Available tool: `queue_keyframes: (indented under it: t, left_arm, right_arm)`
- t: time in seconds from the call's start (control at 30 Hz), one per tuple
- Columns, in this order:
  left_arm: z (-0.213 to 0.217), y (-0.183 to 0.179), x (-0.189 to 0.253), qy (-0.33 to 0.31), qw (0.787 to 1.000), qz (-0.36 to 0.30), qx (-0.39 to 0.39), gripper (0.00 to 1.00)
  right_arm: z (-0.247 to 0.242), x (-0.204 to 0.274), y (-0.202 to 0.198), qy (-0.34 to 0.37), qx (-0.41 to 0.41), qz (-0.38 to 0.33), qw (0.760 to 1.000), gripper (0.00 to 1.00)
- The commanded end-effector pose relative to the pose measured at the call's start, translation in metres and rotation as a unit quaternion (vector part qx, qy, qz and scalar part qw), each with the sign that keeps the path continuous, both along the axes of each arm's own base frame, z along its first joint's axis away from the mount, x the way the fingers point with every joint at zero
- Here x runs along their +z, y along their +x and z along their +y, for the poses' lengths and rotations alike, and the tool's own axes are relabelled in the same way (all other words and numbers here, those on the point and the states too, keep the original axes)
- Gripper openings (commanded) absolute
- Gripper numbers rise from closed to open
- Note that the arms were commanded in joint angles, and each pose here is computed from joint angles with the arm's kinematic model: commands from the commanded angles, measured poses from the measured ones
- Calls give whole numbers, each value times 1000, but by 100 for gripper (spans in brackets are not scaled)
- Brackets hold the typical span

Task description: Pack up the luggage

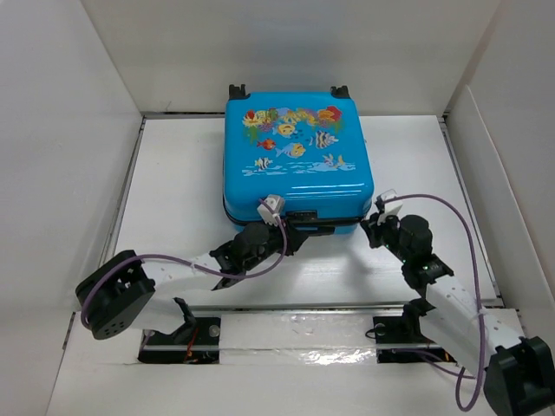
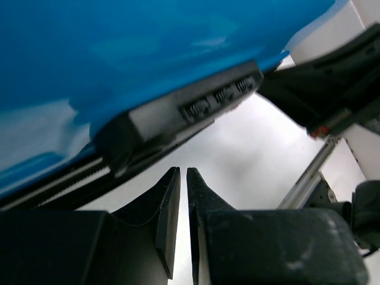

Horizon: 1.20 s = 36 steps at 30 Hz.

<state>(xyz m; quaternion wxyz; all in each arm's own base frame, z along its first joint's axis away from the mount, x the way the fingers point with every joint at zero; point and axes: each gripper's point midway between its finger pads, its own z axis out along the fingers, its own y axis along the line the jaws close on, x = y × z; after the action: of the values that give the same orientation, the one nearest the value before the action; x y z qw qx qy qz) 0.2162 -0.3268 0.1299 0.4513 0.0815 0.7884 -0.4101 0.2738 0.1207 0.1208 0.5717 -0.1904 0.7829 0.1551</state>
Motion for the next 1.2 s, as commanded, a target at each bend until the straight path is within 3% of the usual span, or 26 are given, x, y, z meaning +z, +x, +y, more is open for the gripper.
queue_keyframes:
  t: [0.0,0.17,0.43,0.5,0.67,0.8,0.83,0.87,1.03,1.17]
  left_arm:
    - [-13,17,27,-31,999,-33,22,7]
    - [-17,30,22,-21,998,-39,43,8]
    - [-41,32,28,-37,999,-33,14,7]
    - [-43,31,35,-45,998,-32,9,7]
    - [-31,15,57,-59,998,-18,-5,7]
    - [11,3,98,-89,995,-35,34,11]
    - [27,7,94,-71,995,-28,71,14]
    - [45,10,118,-94,990,-40,99,16]
    - [133,55,124,-109,960,-13,257,25]
    - [202,97,116,-171,926,23,335,25]
  right_arm:
    - [22,16,-16,21,14,22,999,0]
    - [39,6,-44,23,29,66,997,0]
    - [145,13,-81,85,121,77,986,0]
    - [162,5,-72,66,90,90,990,0]
    - [175,5,-49,112,49,67,990,0]
    - [165,7,-50,113,45,59,991,0]
    - [160,1,-53,100,46,63,992,0]
    - [157,9,-55,109,49,54,991,0]
    - [146,16,-60,113,59,36,991,0]
    - [142,22,-60,107,63,20,992,0]
